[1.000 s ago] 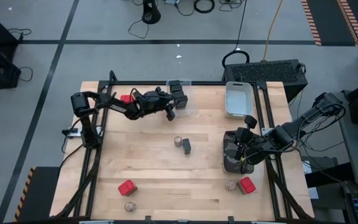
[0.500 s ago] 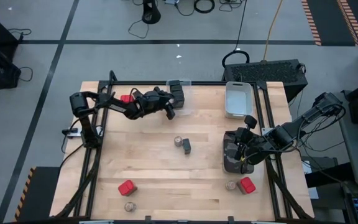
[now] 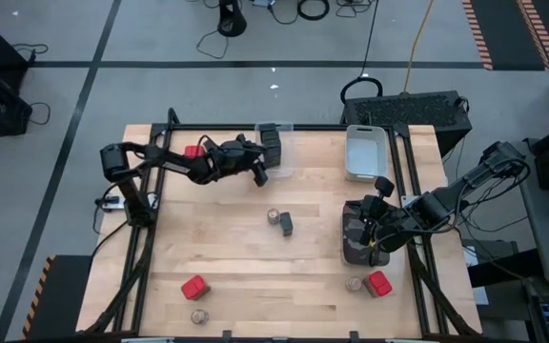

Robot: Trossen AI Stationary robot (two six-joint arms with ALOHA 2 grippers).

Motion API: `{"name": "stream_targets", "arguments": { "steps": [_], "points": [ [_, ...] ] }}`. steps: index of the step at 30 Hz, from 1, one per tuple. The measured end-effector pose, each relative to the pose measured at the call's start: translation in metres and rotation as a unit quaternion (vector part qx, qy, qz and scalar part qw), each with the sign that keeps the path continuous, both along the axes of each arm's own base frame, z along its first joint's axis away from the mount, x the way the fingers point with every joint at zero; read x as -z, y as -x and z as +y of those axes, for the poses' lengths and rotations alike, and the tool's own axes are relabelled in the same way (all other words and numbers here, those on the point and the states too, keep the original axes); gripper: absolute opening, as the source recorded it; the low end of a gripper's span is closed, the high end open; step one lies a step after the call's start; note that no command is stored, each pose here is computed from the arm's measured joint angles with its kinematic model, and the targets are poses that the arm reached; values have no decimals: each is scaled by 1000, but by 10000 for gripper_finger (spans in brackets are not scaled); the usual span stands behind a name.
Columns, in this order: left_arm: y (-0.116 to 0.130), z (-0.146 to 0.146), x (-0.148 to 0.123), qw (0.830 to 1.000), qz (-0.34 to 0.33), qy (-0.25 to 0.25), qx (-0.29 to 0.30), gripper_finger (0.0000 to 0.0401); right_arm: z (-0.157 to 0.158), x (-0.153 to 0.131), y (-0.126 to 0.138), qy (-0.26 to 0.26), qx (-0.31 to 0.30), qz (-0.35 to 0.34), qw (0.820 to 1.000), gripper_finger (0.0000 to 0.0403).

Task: Sort spices by type
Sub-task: Put the black seasoning can into the transparent bin

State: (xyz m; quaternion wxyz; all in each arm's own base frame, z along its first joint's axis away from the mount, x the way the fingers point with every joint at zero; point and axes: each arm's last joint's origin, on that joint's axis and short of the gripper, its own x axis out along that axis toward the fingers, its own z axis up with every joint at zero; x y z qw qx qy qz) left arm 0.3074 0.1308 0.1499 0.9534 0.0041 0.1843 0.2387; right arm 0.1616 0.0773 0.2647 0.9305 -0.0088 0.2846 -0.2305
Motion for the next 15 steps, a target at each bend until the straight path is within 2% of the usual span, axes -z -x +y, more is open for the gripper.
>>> {"name": "stream_targets", "arguments": {
  "steps": [11, 15],
  "points": [
    [3, -5, -37, 999, -41, -13, 10, 219, 0, 0, 0, 3, -2, 2, 1000, 0],
    [-3, -3, -41, 1000, -4, 2, 9, 219, 0, 0, 0, 3, -3, 1, 1000, 0]
  ]
}}
